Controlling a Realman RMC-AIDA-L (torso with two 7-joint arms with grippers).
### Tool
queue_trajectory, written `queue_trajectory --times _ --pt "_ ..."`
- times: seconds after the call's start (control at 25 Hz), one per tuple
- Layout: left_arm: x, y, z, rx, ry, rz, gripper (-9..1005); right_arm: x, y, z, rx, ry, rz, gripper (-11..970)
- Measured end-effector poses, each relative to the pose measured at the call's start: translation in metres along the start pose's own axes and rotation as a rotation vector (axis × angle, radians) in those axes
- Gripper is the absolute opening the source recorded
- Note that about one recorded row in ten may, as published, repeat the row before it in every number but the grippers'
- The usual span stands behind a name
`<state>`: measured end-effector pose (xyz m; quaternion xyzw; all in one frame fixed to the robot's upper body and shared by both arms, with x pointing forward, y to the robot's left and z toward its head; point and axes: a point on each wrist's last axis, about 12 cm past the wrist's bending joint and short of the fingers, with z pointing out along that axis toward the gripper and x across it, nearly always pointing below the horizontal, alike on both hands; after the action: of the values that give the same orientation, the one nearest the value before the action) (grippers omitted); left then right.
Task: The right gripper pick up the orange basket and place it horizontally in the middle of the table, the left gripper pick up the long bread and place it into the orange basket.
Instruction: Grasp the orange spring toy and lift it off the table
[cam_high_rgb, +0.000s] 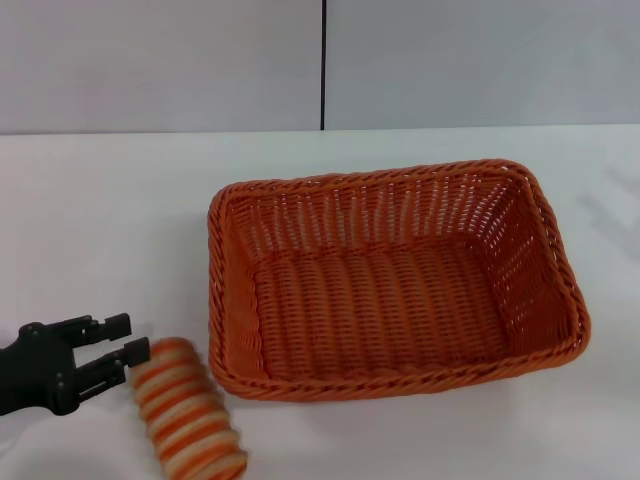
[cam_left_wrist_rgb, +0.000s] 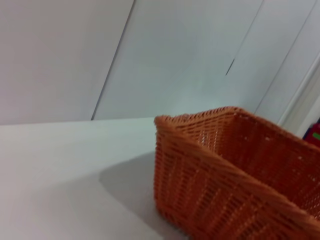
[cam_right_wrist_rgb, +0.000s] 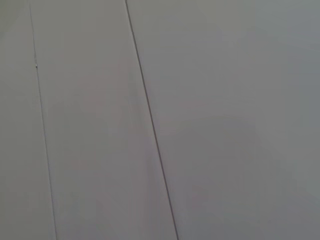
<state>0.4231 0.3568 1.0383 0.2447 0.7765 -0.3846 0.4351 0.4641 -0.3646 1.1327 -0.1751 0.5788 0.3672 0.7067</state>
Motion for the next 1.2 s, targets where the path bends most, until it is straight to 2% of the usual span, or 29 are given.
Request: queue_trajectory --times 0.12,0.32,0.52,0.64,0.92,1.2 --pt "0.001 0.002 0.002 -0.012 0.009 0.009 391 0.0 0.0 -0.001 0.001 0.003 0.001 617" --pt "0.002 0.004 0.0 -0.045 0.002 0.04 627 0.001 0.0 -0.001 0.001 0.01 0.002 617" --pt "0.003 0.007 -0.003 -0.074 0.008 0.048 745 0.002 0.0 -0.002 0.003 0.011 0.003 617" --pt "0.004 0.005 -0.001 -0.043 0.033 0.039 815 0.001 0.0 -0.002 0.006 0.011 0.002 617" --pt "0.005 -0.001 0.005 0.028 0.064 -0.011 818 0.001 0.0 -0.002 0.005 0.011 0.001 617" --pt "0.014 -0.005 0.014 0.04 0.062 -0.017 812 -0.001 0.001 -0.001 -0.007 0.01 -0.002 617"
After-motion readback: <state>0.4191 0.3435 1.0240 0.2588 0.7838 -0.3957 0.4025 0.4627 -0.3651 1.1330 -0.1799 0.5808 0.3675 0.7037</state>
